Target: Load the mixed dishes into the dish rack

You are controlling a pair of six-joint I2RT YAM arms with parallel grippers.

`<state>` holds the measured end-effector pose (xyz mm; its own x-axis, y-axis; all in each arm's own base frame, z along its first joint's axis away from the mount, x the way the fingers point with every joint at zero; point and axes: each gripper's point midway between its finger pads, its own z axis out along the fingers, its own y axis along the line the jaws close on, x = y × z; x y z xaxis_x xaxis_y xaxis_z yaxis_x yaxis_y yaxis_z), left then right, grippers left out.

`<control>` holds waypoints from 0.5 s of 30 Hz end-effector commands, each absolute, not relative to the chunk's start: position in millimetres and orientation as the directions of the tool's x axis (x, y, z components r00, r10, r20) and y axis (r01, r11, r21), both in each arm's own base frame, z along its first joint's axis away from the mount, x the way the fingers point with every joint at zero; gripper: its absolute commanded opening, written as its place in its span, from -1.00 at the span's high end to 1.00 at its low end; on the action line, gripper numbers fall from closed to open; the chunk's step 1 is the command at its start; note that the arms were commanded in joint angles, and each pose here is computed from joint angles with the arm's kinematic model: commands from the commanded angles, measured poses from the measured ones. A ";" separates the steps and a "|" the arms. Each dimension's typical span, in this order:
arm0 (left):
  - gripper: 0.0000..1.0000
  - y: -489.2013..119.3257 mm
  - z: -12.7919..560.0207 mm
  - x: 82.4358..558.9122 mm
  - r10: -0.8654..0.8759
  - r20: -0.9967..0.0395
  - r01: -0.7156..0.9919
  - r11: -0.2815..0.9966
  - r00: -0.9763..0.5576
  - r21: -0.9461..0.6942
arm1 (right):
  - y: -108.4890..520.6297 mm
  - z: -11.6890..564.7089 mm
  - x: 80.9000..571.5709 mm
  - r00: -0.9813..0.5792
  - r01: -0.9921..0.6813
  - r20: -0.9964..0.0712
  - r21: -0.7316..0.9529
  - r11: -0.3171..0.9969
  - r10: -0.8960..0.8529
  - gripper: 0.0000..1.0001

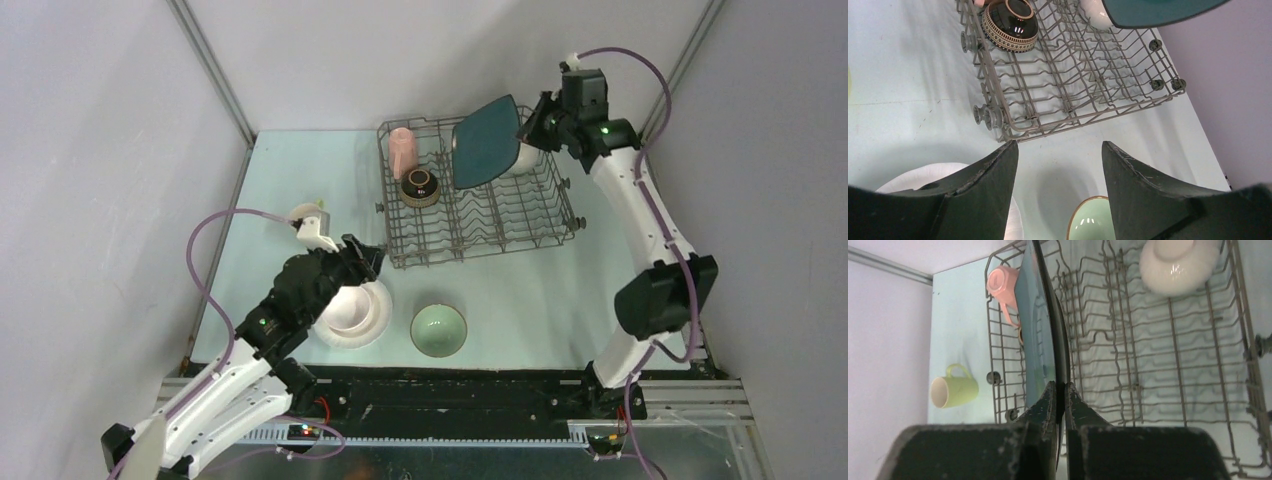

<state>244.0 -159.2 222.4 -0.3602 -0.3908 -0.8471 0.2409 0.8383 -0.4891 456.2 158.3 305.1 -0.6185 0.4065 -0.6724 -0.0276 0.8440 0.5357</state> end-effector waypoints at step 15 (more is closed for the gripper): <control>-0.37 -158.3 214.0 245.5 -0.411 -0.829 0.210 0.834 -0.380 -0.511 | 174.5 326.4 561.4 -0.413 -0.058 -0.887 0.250 0.967 0.205 1.00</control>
